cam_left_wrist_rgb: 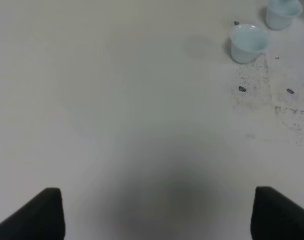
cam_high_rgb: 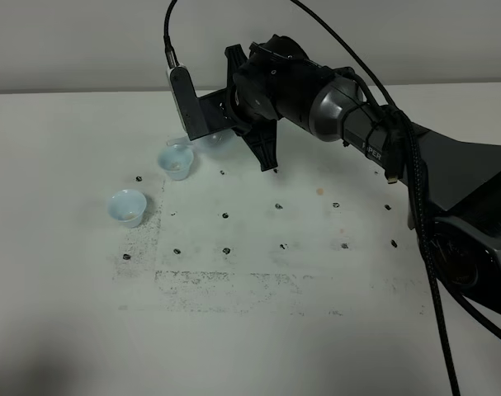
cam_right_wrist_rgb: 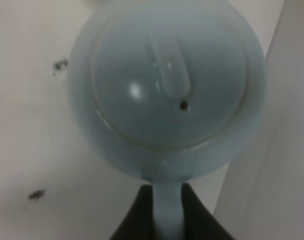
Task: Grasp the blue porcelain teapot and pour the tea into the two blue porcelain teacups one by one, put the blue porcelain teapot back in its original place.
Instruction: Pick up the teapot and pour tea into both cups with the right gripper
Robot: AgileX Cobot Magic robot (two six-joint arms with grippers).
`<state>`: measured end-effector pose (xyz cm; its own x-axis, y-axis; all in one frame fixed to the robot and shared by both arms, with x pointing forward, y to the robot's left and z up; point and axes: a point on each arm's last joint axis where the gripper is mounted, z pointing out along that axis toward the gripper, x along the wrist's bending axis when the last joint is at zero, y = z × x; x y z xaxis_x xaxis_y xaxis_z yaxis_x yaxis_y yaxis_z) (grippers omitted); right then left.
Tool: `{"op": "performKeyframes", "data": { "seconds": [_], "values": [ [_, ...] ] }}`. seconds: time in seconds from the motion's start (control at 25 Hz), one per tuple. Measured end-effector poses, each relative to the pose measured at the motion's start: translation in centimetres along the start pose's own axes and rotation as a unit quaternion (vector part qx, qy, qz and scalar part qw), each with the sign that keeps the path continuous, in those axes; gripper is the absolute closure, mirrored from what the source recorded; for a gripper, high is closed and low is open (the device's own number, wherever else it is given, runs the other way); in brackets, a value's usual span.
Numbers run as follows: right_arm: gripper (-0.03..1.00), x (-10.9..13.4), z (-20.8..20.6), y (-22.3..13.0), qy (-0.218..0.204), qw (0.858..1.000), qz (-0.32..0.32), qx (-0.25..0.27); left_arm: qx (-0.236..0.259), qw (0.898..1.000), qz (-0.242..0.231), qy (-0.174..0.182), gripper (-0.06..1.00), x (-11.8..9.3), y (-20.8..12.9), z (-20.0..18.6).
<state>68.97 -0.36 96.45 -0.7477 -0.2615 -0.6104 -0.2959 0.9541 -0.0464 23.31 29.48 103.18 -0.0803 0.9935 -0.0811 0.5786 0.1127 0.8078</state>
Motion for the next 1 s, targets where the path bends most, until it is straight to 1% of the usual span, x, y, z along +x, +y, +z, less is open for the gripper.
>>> {"op": "performKeyframes", "data": {
  "seconds": [0.24,0.56,1.0],
  "values": [
    [0.93,-0.18,-0.01,-0.34,-0.01,1.0,-0.01,0.02,0.0,1.0,0.0,0.0,0.22,0.0,0.0,0.0],
    [0.93,-0.27,-0.03,-0.48,-0.016,0.999,-0.019,0.03,0.0,1.0,0.0,0.0,0.22,0.0,0.0,0.0],
    [0.93,-0.22,-0.32,0.46,-0.028,0.998,-0.03,0.04,0.0,1.0,0.0,0.0,0.22,0.0,0.0,0.0]
  ]
}}
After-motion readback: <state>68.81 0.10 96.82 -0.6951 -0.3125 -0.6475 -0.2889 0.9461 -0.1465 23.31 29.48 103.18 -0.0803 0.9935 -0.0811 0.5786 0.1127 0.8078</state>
